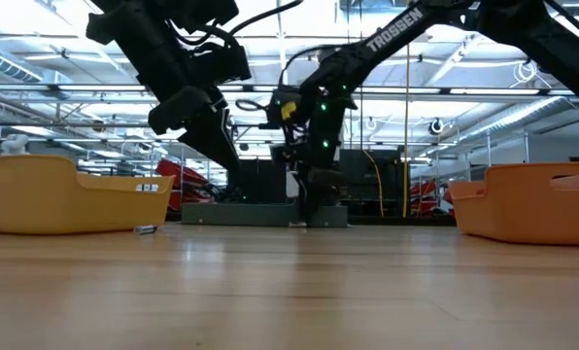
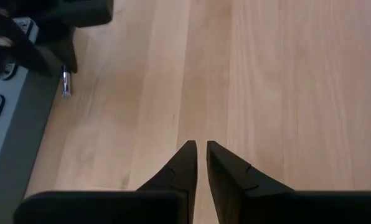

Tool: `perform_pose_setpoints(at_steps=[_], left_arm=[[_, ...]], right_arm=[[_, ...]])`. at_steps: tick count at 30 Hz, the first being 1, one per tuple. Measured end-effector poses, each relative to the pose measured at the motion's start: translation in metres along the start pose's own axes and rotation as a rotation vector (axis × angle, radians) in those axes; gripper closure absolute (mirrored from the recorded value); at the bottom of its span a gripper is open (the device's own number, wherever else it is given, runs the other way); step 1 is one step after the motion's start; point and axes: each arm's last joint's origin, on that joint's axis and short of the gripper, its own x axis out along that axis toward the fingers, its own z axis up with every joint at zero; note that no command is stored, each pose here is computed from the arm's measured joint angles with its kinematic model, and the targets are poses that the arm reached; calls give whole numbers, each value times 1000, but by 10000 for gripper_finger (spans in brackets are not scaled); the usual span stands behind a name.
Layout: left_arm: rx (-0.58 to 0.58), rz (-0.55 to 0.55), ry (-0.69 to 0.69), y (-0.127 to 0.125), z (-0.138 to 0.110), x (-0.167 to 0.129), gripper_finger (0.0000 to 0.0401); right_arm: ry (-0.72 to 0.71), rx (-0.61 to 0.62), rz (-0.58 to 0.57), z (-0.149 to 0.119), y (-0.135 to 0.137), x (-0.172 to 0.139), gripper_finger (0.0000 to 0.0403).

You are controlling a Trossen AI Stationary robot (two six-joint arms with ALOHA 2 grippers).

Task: Sort batteries
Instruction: Put the white battery into the yellow bin

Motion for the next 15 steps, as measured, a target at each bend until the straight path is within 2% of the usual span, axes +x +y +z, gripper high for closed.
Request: perform_pose_setpoints(at_steps=[8, 15], left_arm=[[40, 4, -23, 2, 1, 1, 354], [67, -66, -156, -3, -2, 8, 354]], right_arm=[[-24, -12, -5, 23, -5, -28, 254], [119, -68, 27, 53, 1, -12, 254]])
